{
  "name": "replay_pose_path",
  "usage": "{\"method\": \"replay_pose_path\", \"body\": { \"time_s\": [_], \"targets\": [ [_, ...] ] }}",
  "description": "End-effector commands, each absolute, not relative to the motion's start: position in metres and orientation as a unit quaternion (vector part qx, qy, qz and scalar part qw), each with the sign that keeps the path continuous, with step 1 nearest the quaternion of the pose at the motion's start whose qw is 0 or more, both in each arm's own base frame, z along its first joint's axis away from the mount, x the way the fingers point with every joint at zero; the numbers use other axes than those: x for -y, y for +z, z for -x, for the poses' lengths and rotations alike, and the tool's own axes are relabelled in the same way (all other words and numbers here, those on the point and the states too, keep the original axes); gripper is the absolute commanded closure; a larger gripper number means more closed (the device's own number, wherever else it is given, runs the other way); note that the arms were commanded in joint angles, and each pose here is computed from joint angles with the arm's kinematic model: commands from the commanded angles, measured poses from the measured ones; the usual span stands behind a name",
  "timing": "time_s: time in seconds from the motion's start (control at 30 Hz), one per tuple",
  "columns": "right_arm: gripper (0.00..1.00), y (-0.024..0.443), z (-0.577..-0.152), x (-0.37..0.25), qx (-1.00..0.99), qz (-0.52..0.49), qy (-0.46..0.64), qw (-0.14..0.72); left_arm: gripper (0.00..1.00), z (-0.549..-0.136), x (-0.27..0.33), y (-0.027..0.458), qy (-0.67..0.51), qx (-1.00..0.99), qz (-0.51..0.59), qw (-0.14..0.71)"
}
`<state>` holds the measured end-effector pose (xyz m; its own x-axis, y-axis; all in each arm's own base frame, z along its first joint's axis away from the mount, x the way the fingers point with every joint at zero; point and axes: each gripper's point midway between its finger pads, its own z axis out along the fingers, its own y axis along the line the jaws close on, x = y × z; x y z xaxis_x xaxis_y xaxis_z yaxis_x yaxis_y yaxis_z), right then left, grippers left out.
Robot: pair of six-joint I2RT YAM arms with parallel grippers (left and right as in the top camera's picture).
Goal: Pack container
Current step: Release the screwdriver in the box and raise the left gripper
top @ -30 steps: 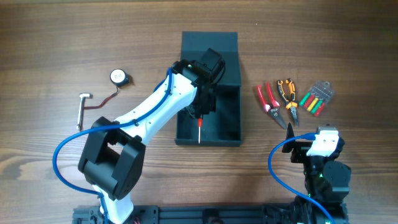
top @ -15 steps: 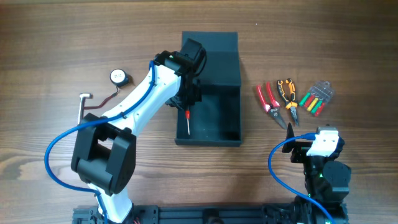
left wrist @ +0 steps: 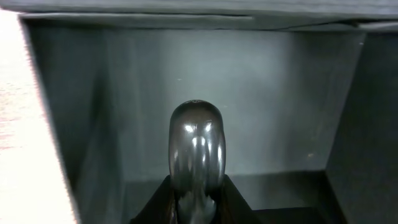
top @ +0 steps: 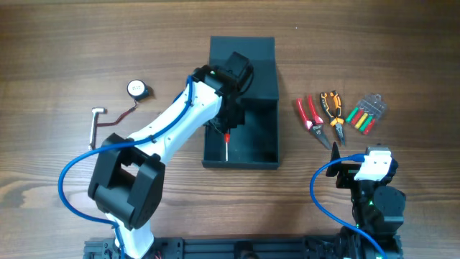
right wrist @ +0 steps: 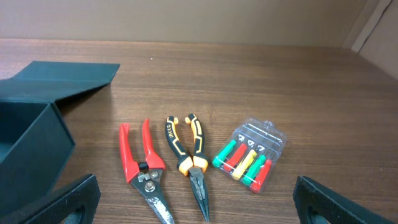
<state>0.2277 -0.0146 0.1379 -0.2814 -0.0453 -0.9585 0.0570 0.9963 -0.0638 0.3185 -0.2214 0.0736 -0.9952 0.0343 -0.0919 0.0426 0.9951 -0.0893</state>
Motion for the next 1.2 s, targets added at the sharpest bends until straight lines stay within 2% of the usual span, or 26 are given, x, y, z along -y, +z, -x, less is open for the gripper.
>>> {"method": "replay_pose_path", "body": {
  "time_s": [0.0, 0.33, 0.4, 0.47, 0.5, 0.53, 0.73, 0.87, 1.0, 1.17],
  "targets": [
    [0.00, 0.140, -0.228, 0.011, -0.796, 0.007, -0.038, 0.603, 0.82, -0.320, 0.225, 0.071, -0.049, -0.997, -0.032, 0.051],
    [0.00, 0.140, -0.228, 0.011, -0.796, 0.007, -0.038, 0.603, 0.82, -0.321, 0.228, 0.057, -0.046, -0.998, -0.032, 0.039],
    [0.00, 0.140, -0.228, 0.011, -0.796, 0.007, -0.038, 0.603, 0.78, -0.321, 0.228, 0.057, -0.046, -0.998, -0.033, 0.039],
    [0.00, 0.140, -0.228, 0.011, -0.796, 0.007, -0.038, 0.604, 0.63, -0.321, 0.229, 0.057, -0.046, -0.998, -0.033, 0.039],
    [0.00, 0.140, -0.228, 0.011, -0.796, 0.007, -0.038, 0.604, 0.52, -0.321, 0.228, 0.057, -0.046, -0.998, -0.033, 0.039],
    [0.00, 0.140, -0.228, 0.011, -0.796, 0.007, -0.038, 0.604, 0.49, -0.321, 0.228, 0.057, -0.046, -0.998, -0.033, 0.038],
    [0.00, 0.140, -0.228, 0.011, -0.796, 0.007, -0.038, 0.604, 0.53, -0.322, 0.230, 0.059, -0.048, -0.997, -0.033, 0.041],
    [0.00, 0.140, -0.228, 0.011, -0.796, 0.007, -0.038, 0.604, 0.51, -0.345, 0.237, 0.113, -0.063, -0.992, -0.054, 0.090],
    [0.00, 0.140, -0.228, 0.011, -0.796, 0.007, -0.038, 0.604, 0.48, -0.372, 0.216, 0.168, -0.062, -0.987, -0.033, 0.143],
    [0.00, 0.140, -0.228, 0.011, -0.796, 0.007, -0.038, 0.603, 0.46, -0.394, 0.129, 0.179, -0.017, -0.988, 0.063, 0.140]
  ]
}}
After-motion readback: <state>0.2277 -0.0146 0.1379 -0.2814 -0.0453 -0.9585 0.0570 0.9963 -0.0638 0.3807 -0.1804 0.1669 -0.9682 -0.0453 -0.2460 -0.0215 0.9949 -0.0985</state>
